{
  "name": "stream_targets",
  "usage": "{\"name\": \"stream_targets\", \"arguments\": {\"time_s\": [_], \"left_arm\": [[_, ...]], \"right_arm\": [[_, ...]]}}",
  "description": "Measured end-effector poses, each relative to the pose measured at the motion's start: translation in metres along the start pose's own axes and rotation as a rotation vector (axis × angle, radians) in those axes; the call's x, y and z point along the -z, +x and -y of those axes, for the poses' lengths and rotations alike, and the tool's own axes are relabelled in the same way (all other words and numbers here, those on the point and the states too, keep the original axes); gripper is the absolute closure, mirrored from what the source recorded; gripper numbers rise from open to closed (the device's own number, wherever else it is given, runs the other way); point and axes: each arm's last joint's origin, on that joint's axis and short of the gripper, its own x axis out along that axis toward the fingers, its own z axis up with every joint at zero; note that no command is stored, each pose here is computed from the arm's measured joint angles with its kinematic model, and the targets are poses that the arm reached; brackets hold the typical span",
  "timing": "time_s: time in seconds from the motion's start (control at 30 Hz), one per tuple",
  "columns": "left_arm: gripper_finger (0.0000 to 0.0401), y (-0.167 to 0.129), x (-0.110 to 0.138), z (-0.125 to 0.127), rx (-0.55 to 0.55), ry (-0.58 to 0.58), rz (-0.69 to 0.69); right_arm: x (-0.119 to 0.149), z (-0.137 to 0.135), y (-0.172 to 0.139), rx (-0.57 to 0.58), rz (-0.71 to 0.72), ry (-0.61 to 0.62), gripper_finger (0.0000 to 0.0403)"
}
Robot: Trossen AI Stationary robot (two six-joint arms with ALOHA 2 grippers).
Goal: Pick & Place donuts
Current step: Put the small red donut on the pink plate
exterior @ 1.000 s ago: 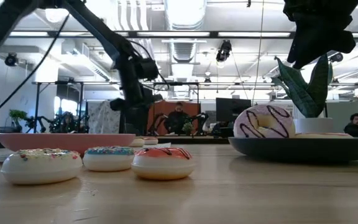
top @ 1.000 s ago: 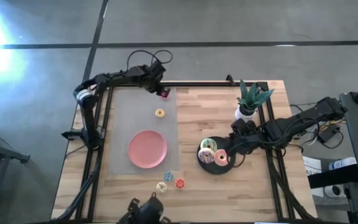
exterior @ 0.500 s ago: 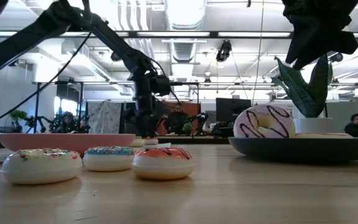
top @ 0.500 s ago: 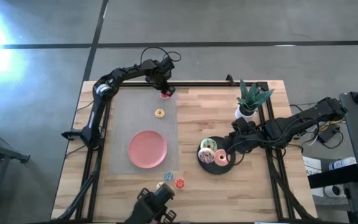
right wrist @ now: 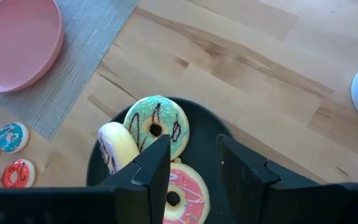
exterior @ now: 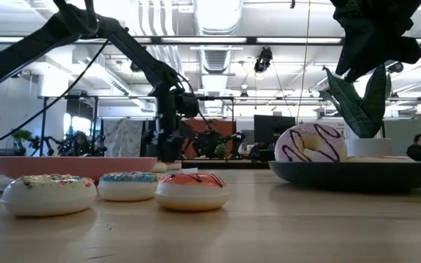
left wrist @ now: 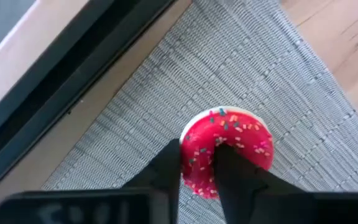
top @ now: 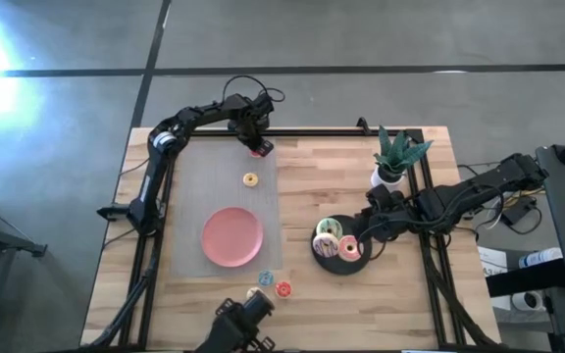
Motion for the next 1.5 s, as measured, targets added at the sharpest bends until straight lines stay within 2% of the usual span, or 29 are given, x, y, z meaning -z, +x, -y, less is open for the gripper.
{"name": "stream_targets", "arguments": {"time_s": [0.1, 0.17, 0.33, 0.43, 0.57, 0.67, 0.77, 0.9, 1.03, 1.2, 1.4, 1.5], "left_arm": [[0.0389, -0.002, 0.0, 0.002, 0.0, 0.012, 0.005], [0.0394, -0.011, 0.001, 0.002, -0.001, 0.014, 0.017], [0.0399, -0.062, 0.015, 0.015, 0.003, 0.038, 0.064], [0.04, -0.095, 0.038, 0.037, 0.006, 0.062, 0.115], [0.04, -0.115, 0.093, 0.076, 0.036, 0.091, 0.129], [0.04, -0.108, 0.146, 0.097, 0.054, 0.07, 0.075], [0.04, -0.1, 0.195, 0.104, 0.063, 0.002, 0.034], [0.04, -0.085, 0.236, 0.102, 0.111, -0.122, 0.031], [0.0401, -0.067, 0.259, 0.098, 0.152, -0.201, -0.024], [0.0401, -0.047, 0.28, 0.099, 0.131, -0.19, -0.12], [0.0397, -0.038, 0.286, 0.101, 0.093, -0.184, -0.116], [0.0374, -0.038, 0.285, 0.102, 0.093, -0.189, -0.098]], "right_arm": [[0.0, 0.0, 0.0, 0.001, 0.001, -0.001, 0.028], [0.0, 0.0, 0.0, 0.002, 0.001, -0.001, 0.028], [0.0, 0.0, 0.0, 0.002, 0.001, -0.027, 0.028], [0.0, 0.0, 0.0, 0.003, 0.001, -0.052, 0.028], [-0.001, 0.001, 0.001, 0.007, 0.002, -0.076, 0.028], [-0.003, 0.001, 0.002, 0.013, 0.005, -0.099, 0.028], [-0.006, 0.002, 0.003, 0.021, 0.008, -0.126, 0.028], [-0.01, 0.003, 0.005, 0.027, 0.012, -0.145, 0.028], [-0.013, 0.003, 0.007, 0.023, 0.009, -0.149, 0.028], [-0.017, 0.001, 0.009, -0.017, -0.011, -0.153, 0.028], [-0.021, -0.004, 0.009, -0.07, 0.014, -0.149, 0.028], [-0.022, -0.004, 0.01, -0.072, 0.019, -0.147, 0.028]]}}
